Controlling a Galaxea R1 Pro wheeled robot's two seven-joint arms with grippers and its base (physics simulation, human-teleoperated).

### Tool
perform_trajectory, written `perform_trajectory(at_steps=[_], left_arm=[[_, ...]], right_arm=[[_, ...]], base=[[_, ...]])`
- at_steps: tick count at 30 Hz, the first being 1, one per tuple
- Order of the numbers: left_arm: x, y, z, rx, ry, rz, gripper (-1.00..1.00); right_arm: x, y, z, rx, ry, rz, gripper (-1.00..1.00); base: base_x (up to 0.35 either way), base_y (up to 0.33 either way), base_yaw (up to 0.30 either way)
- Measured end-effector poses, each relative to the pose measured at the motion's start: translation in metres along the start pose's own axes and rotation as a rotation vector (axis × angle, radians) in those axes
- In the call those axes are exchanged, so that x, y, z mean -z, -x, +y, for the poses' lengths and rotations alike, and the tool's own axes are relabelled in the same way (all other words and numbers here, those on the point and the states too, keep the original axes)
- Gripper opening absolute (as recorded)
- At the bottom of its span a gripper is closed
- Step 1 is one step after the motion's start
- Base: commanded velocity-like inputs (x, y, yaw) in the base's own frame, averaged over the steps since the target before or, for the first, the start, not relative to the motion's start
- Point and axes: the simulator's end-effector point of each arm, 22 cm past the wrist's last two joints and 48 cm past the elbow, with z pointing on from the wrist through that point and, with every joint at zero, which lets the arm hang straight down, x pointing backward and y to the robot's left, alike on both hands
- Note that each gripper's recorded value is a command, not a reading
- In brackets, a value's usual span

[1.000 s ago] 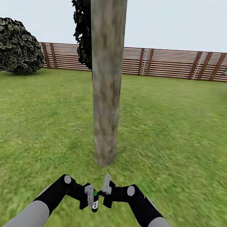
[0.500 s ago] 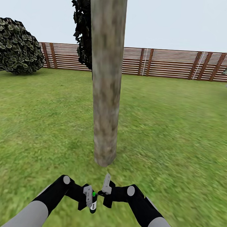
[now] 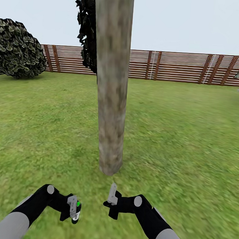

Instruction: In the garden, pick up the pesticide atomizer on the floor and spray pesticide onto both trees until each tree trunk is fully covered.

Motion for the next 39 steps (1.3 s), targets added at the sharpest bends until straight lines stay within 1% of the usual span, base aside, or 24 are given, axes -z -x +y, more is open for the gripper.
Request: perform_trajectory(at_steps=[4,5,7,8,9,11,13,14,15,16,18,20,23,25,26,28,30,31,32,33,34,35,38,39], left_arm=[[0.020,-0.035,0.010,0.027,0.025,0.048,-1.00],[0.026,-0.047,0.012,0.038,0.035,0.063,-1.00],[0.034,-0.058,0.022,0.060,0.076,0.068,-1.00],[0.038,-0.063,0.033,0.084,0.127,0.062,-1.00],[0.040,-0.065,0.038,0.094,0.148,0.058,-1.00],[0.045,-0.072,0.056,0.148,0.241,0.038,-1.00],[0.046,-0.076,0.064,0.178,0.288,0.029,-1.00],[0.046,-0.080,0.068,0.198,0.315,0.026,-1.00],[0.040,-0.085,0.073,0.241,0.363,0.017,-1.00],[0.039,-0.085,0.074,0.256,0.378,0.012,-1.00],[0.033,-0.088,0.080,0.312,0.437,-0.006,-1.00],[0.034,-0.097,0.092,0.386,0.537,-0.019,-1.00],[0.049,-0.108,0.114,0.467,0.683,-0.032,-1.00],[0.056,-0.116,0.123,0.513,0.757,-0.032,-1.00],[0.053,-0.121,0.121,0.546,0.778,-0.017,-1.00],[0.047,-0.130,0.114,0.582,0.784,0.011,-1.00],[0.041,-0.144,0.105,0.630,0.792,0.060,-1.00],[0.038,-0.148,0.102,0.661,0.794,0.078,-1.00],[0.037,-0.148,0.101,0.671,0.793,0.077,-1.00],[0.032,-0.145,0.097,0.704,0.786,0.073,-1.00],[0.030,-0.145,0.096,0.719,0.782,0.072,-1.00],[0.019,-0.147,0.083,0.819,0.745,0.097,-1.00],[0.013,-0.149,0.073,0.889,0.713,0.135,-1.00],[0.009,-0.149,0.068,0.925,0.696,0.145,-1.00]], right_arm=[[0.000,0.000,0.000,-0.001,-0.001,0.001,-1.00],[0.000,-0.001,0.000,-0.001,-0.001,0.001,1.00],[0.000,-0.001,-0.001,-0.001,-0.002,0.002,1.00],[0.000,-0.001,-0.001,-0.001,-0.003,0.001,1.00],[0.000,-0.001,-0.001,-0.002,-0.003,0.001,1.00],[0.000,-0.001,-0.002,-0.002,-0.008,0.001,1.00],[0.000,-0.001,-0.004,-0.003,-0.016,0.002,1.00],[0.000,-0.003,-0.006,-0.007,-0.028,0.003,1.00],[0.004,-0.019,-0.015,-0.031,-0.077,0.026,1.00],[0.005,-0.025,-0.019,-0.042,-0.097,0.033,1.00],[0.012,-0.051,-0.035,-0.104,-0.187,0.061,1.00],[0.026,-0.089,-0.056,-0.230,-0.336,0.095,1.00],[0.049,-0.144,-0.070,-0.398,-0.516,0.154,1.00],[0.069,-0.180,-0.076,-0.472,-0.625,0.203,1.00],[0.088,-0.204,-0.082,-0.496,-0.705,0.242,1.00],[0.109,-0.224,-0.089,-0.505,-0.789,0.279,1.00],[0.143,-0.245,-0.105,-0.497,-0.938,0.319,1.00],[0.169,-0.255,-0.115,-0.485,-1.055,0.340,1.00],[0.175,-0.258,-0.116,-0.485,-1.080,0.344,1.00],[0.186,-0.267,-0.111,-0.505,-1.132,0.349,1.00],[0.189,-0.270,-0.107,-0.516,-1.145,0.350,1.00],[0.197,-0.289,-0.083,-0.603,-1.196,0.349,1.00],[0.205,-0.301,-0.072,-0.656,-1.223,0.354,1.00],[0.210,-0.307,-0.068,-0.677,-1.236,0.357,1.00]], base=[[0.000,0.000,0.000],[0.000,0.000,0.000],[0.000,0.000,0.000],[0.000,0.000,0.000],[0.000,0.000,0.000],[0.000,0.000,0.000],[0.000,0.000,0.000],[0.000,0.000,0.000],[0.000,0.000,0.000],[0.000,0.000,0.000],[0.000,0.000,0.000],[0.000,0.000,0.000],[0.000,0.000,0.000],[0.000,0.000,0.000],[0.000,0.000,0.000],[0.000,0.000,0.000],[0.000,0.000,0.000],[0.000,0.000,0.000],[0.000,0.000,0.000],[0.000,0.000,0.000],[0.000,0.000,0.000],[0.000,0.000,0.000],[0.000,0.000,0.000],[0.000,0.000,0.000]])
